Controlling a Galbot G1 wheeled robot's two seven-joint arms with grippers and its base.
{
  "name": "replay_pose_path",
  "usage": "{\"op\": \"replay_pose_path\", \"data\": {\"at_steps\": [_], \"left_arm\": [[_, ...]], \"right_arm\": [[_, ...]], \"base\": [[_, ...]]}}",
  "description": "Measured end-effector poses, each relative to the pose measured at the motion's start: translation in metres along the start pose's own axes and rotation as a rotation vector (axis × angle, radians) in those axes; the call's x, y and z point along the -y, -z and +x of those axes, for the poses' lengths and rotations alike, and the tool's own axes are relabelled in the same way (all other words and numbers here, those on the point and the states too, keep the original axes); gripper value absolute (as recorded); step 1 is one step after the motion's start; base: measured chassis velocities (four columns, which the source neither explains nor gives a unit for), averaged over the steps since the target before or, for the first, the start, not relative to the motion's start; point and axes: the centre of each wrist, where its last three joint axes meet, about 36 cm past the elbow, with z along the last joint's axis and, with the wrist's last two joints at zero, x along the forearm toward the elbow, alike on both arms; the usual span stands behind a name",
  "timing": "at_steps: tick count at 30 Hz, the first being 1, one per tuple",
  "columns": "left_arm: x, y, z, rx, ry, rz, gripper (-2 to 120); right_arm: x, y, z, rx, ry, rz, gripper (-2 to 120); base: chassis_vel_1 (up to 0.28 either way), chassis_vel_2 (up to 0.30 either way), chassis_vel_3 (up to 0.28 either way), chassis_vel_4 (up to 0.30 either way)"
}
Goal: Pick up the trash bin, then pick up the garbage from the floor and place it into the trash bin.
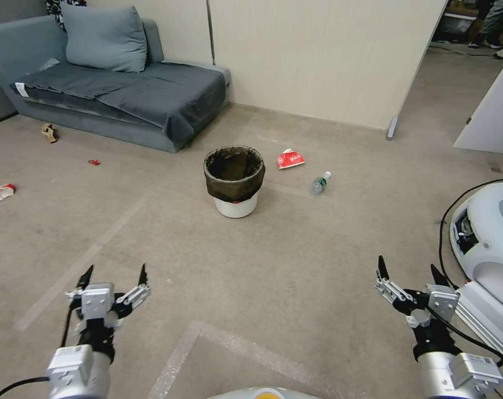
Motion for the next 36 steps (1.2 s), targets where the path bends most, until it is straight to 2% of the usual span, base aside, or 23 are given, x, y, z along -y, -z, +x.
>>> {"op": "replay_pose_path", "data": {"at_steps": [20, 36], "left_arm": [[0.0015, -0.0015, -0.0012, 0.01, -0.009, 0.002, 100], [0.0018, -0.003, 0.0005, 0.01, -0.032, 0.007, 100]], "right_arm": [[-0.0003, -0.0046, 0.0, 0.0, 0.02, 0.011, 100], [-0.0009, -0.0082, 0.0035, 0.014, 0.029, 0.02, 100]], "base": [[-0.008, 0.01, 0.01, -0.012], [-0.113, 0.098, 0.112, -0.102]]}}
